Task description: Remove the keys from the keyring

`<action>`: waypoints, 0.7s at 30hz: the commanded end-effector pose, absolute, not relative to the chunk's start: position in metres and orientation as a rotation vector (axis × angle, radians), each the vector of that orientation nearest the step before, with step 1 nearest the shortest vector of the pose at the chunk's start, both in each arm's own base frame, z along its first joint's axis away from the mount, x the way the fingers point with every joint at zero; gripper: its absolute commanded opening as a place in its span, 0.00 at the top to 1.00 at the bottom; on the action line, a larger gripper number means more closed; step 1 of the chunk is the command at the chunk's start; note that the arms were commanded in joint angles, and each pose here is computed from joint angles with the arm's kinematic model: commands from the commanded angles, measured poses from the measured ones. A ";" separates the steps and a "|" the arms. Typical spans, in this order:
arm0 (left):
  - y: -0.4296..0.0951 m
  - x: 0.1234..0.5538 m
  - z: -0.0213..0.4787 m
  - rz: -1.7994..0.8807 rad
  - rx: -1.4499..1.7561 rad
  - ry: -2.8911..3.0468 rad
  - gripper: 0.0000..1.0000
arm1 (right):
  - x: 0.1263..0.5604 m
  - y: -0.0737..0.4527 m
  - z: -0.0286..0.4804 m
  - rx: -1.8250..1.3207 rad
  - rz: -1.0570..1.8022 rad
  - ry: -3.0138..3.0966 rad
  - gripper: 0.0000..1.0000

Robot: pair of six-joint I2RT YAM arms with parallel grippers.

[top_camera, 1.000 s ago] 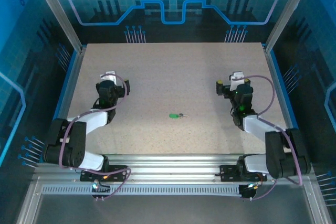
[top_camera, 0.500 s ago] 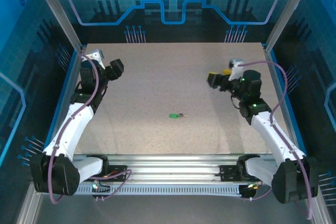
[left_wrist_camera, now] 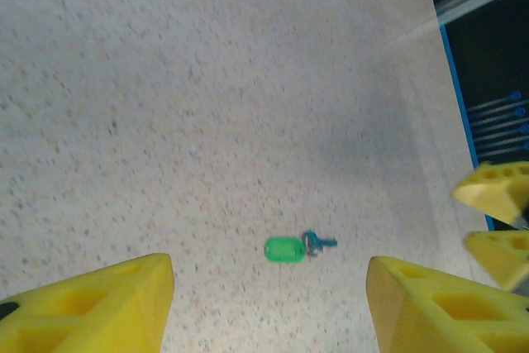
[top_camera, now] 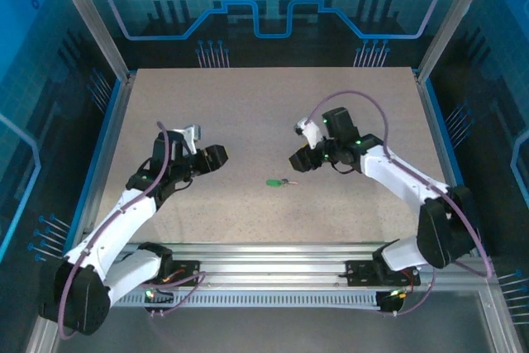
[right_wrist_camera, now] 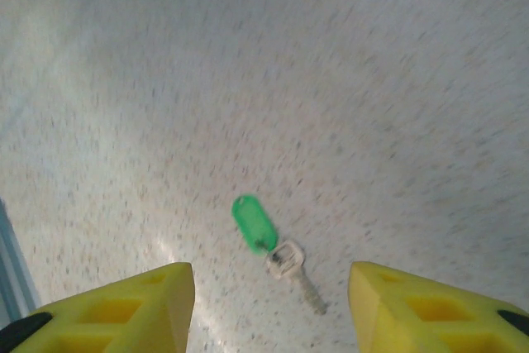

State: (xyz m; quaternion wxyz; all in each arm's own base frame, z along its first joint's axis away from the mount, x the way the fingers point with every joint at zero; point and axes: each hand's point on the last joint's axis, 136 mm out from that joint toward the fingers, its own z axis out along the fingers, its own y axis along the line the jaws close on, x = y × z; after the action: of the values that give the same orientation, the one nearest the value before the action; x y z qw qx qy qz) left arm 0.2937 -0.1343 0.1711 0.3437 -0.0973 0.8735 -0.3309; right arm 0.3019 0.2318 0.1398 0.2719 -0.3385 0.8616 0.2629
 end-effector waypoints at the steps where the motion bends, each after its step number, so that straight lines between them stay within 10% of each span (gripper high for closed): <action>1: -0.145 0.281 0.164 -0.958 -0.264 2.274 0.34 | 0.287 0.240 0.122 -1.040 0.724 2.365 0.49; 21: -0.151 0.268 0.143 -1.002 -0.288 2.308 0.30 | 0.290 0.267 0.059 -1.166 0.665 2.508 0.53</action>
State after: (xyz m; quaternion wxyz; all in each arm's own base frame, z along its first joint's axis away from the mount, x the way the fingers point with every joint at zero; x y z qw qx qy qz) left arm 0.2726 -0.1455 0.1413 0.3045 -0.1099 0.8747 -0.3606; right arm 0.2945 0.2607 0.0629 0.1631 -0.3897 0.8733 0.2428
